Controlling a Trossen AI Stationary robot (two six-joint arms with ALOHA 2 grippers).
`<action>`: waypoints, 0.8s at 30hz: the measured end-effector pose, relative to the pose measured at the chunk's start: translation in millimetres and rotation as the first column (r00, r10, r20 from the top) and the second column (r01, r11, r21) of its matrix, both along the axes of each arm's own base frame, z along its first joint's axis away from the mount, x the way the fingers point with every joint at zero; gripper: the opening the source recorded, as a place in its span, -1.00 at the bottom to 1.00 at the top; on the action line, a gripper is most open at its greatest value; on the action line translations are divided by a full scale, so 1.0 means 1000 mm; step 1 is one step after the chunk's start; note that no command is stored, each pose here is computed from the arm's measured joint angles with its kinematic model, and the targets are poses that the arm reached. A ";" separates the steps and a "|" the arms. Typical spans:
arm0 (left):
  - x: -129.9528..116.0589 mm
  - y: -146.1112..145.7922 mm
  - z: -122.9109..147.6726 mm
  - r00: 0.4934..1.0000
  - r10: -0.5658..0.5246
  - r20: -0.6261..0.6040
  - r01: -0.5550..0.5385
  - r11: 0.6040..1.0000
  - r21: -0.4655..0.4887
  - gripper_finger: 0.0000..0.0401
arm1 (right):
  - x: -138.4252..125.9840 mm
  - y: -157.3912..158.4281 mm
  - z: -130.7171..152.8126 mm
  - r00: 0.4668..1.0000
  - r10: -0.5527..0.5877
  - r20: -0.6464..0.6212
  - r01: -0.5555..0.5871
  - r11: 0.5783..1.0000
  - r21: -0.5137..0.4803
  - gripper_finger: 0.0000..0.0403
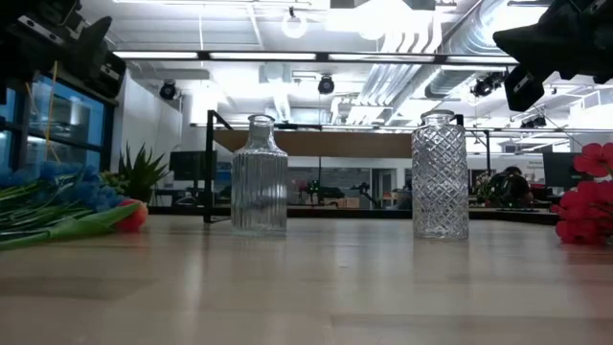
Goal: Pick and place flowers into a vace then onto a shelf
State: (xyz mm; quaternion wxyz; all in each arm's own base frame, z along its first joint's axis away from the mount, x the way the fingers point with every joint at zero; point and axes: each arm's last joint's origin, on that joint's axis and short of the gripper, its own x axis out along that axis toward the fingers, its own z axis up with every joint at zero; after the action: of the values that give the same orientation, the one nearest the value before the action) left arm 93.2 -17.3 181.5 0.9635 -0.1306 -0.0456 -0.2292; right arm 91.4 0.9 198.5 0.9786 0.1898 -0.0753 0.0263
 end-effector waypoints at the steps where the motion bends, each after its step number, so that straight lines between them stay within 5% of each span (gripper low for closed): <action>1: 0.000 0.000 0.000 1.000 0.000 0.001 0.000 1.000 0.000 0.26 | 0.000 0.000 0.000 1.000 0.000 0.000 0.000 1.000 0.000 -1.00; 16: 0.000 0.001 0.004 0.999 0.038 0.033 -0.037 0.999 -0.031 0.26 | 0.000 0.000 0.000 1.000 0.000 0.000 0.000 1.000 0.000 -1.00; 20: -0.002 0.005 0.015 0.988 0.139 0.073 -0.119 0.966 -0.230 0.26 | 0.000 0.000 0.000 1.000 -0.002 0.000 0.002 1.000 0.000 -1.00; 24: -0.006 0.010 0.028 0.967 0.234 0.098 -0.161 0.864 -0.476 0.26 | 0.000 -0.003 0.001 0.996 -0.092 0.008 0.092 0.996 0.013 -1.00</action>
State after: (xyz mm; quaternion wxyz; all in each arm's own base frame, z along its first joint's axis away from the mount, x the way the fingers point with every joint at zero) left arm 87.4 -7.3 210.0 0.9161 -0.3342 -0.1857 -0.1209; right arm 91.2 -1.7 199.3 0.9772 0.1924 -0.0883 -0.0185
